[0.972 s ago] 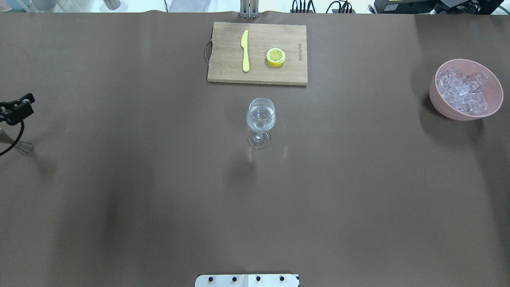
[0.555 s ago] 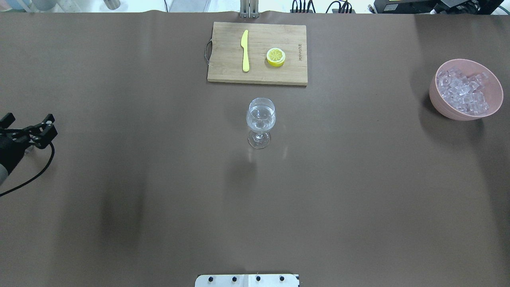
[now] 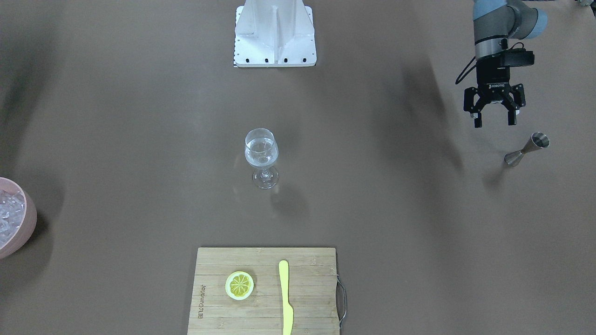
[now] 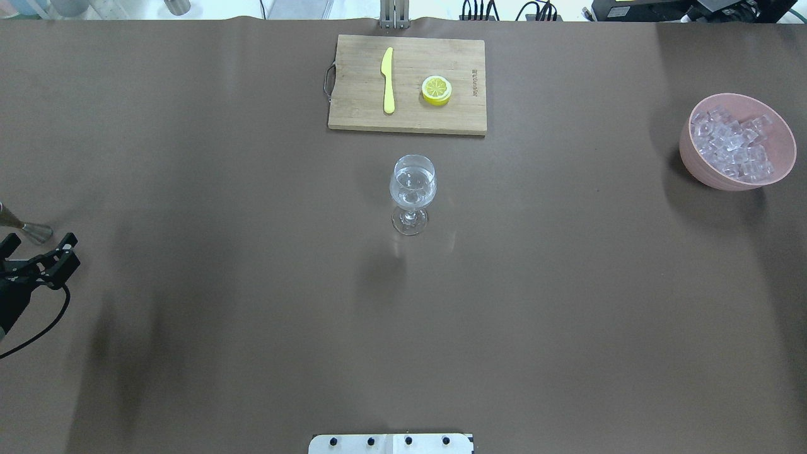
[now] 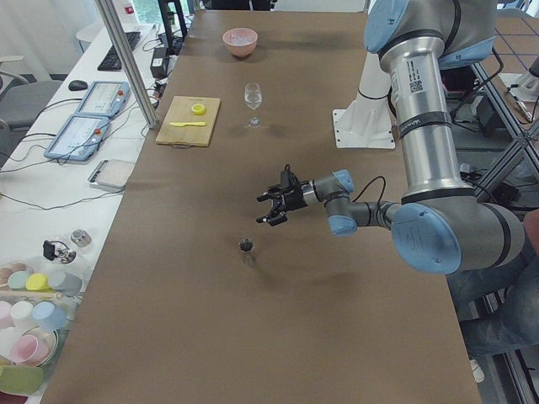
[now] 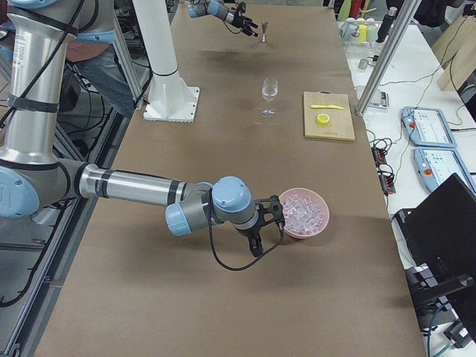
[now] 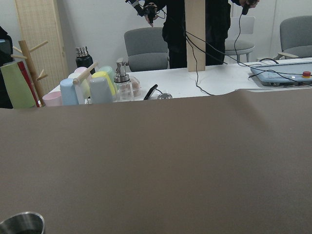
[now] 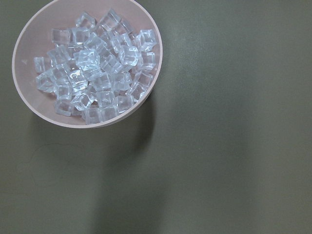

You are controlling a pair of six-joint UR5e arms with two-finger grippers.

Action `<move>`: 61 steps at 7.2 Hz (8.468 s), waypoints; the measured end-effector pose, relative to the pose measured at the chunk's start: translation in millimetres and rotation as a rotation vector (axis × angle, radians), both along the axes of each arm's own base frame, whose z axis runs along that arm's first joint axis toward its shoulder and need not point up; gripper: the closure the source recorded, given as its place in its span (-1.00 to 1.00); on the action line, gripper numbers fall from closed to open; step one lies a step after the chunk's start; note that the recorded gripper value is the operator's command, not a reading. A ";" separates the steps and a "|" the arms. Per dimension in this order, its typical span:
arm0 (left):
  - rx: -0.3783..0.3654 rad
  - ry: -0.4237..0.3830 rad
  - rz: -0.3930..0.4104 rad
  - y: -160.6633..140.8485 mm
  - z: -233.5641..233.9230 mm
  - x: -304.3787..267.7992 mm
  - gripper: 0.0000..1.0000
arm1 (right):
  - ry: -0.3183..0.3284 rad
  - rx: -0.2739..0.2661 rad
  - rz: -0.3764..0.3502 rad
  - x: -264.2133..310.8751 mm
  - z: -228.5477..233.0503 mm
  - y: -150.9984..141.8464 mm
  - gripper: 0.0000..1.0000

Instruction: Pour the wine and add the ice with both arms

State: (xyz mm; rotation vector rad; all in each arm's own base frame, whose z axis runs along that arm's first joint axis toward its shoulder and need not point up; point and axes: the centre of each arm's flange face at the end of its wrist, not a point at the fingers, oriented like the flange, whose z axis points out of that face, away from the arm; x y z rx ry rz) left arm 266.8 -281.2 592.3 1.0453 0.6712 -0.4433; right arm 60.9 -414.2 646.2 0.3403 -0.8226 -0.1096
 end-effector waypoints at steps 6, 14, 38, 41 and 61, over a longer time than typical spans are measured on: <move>0.053 0.028 0.015 16.3 91.1 -35.2 -0.95 | 0.001 0.010 -0.001 -0.6 -3.7 -7.2 -1.00; 0.117 -0.008 0.050 0.9 117.3 -34.8 -0.95 | -0.001 0.003 0.006 -0.5 -4.2 -8.7 -1.00; 0.103 0.004 0.058 -53.9 126.5 -43.7 -0.45 | -0.001 0.001 0.006 -0.5 -2.9 -8.5 -1.00; 0.104 0.006 0.060 -54.7 126.2 -41.3 -0.37 | -0.001 0.001 0.006 -0.5 -2.8 -8.5 -1.00; 0.535 0.112 0.433 -84.1 -99.9 81.1 1.00 | -0.003 -0.030 0.010 0.9 10.7 1.7 -1.00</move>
